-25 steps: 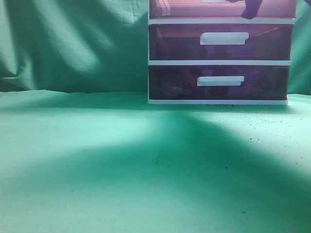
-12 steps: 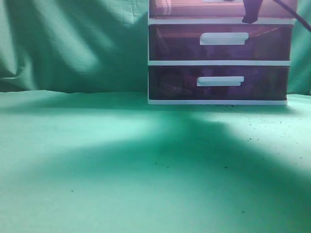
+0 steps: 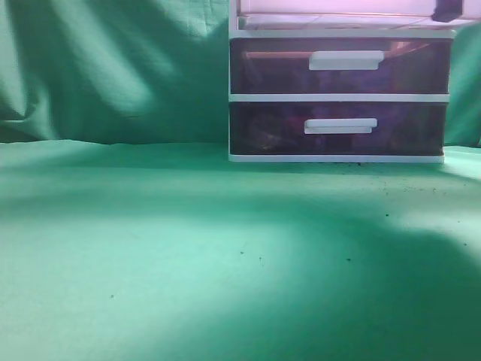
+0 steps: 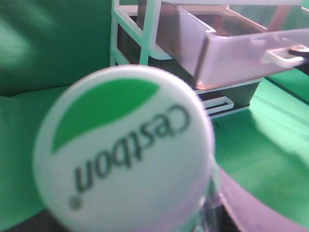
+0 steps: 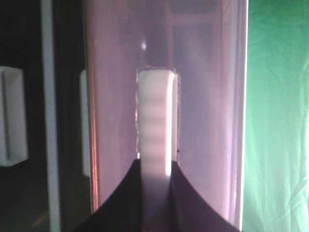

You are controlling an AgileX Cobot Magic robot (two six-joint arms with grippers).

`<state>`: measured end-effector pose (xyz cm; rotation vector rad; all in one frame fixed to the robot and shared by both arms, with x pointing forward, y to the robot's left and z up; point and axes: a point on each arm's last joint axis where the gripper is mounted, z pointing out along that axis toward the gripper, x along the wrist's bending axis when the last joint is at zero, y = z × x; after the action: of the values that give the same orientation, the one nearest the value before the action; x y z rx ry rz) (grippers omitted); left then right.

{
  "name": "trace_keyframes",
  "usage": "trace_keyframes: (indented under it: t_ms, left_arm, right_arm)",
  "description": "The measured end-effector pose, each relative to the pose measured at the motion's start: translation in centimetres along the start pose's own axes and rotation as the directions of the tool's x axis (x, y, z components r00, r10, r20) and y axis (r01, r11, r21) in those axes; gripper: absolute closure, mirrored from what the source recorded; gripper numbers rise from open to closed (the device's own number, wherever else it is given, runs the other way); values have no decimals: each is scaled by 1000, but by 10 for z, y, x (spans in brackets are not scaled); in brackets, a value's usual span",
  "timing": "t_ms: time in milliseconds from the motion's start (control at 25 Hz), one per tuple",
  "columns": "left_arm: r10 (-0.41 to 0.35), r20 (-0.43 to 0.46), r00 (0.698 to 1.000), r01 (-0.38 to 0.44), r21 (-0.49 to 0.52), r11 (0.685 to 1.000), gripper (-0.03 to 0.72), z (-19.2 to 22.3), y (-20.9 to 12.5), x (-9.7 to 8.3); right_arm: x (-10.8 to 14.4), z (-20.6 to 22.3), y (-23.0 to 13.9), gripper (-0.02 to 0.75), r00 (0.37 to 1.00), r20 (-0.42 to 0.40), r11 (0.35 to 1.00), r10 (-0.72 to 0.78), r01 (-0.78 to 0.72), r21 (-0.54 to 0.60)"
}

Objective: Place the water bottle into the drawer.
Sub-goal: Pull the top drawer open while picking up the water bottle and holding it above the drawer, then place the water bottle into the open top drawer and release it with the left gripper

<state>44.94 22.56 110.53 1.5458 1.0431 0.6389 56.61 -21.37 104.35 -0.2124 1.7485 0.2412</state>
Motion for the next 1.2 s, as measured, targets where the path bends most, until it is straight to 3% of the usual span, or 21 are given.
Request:
trace_keyframes:
  t_ms: [280,760,1040,1080,1200]
  left_arm:
    - [0,0,1000,0,0,1000,370,0,0,0]
    - [3,14,1000,-3,-7,1000,370,0,3,-1]
    - [125,135,983,-98,-192,976,370,-11,85,-21]
    - [145,163,976,-107,-224,969,401,-12,103,-25]
    - [168,263,950,-99,-256,962,401,-3,138,-34]
  right_arm:
    - [9,-31,1,641,998,-5,998,58,-58,-2]
    - [16,-35,29,641,995,-42,992,89,-92,-81]
    - [18,-35,29,641,998,-68,997,18,-23,-74]
    - [18,-35,29,641,998,-68,997,17,-22,-74]
    - [18,-35,29,641,997,-69,997,18,-23,-73]
